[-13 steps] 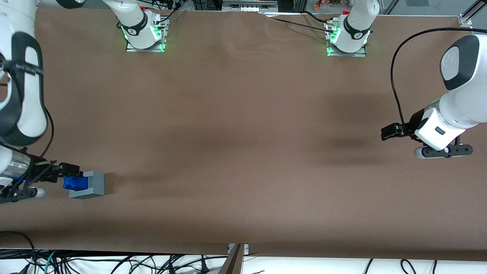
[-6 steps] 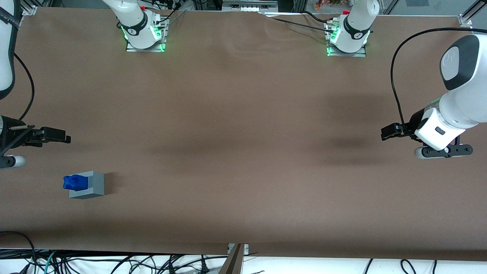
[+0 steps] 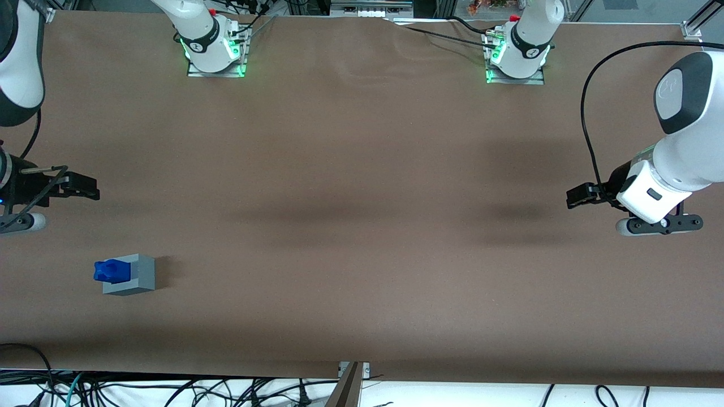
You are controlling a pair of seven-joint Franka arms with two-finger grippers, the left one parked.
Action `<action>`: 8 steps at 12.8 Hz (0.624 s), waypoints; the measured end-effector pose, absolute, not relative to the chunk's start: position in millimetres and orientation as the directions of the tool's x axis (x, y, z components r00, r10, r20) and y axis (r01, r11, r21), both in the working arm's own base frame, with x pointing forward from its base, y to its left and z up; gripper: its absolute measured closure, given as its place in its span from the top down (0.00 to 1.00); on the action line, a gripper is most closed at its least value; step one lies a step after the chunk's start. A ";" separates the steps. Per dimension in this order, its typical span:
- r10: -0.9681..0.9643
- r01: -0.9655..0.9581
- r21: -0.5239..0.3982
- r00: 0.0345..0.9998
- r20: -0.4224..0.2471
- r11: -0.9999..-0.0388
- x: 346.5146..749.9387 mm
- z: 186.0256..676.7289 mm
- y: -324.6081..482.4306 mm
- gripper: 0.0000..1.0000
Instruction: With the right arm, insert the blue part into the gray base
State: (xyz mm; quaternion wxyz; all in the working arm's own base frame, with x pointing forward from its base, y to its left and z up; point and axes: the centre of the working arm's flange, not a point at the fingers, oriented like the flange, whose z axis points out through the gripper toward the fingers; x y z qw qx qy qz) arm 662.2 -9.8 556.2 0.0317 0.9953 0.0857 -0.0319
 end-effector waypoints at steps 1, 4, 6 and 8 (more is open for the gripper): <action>0.164 0.166 0.066 0.986 -0.035 -0.984 659.1 566.9 -8.6 1.00; 0.159 0.158 0.077 0.987 0.019 -0.984 638.6 596.9 -11.7 1.00; 0.162 0.159 0.080 0.986 0.034 -0.984 632.7 592.3 -11.5 1.00; 0.142 0.140 0.077 0.990 0.022 -0.987 629.3 580.7 -11.3 1.00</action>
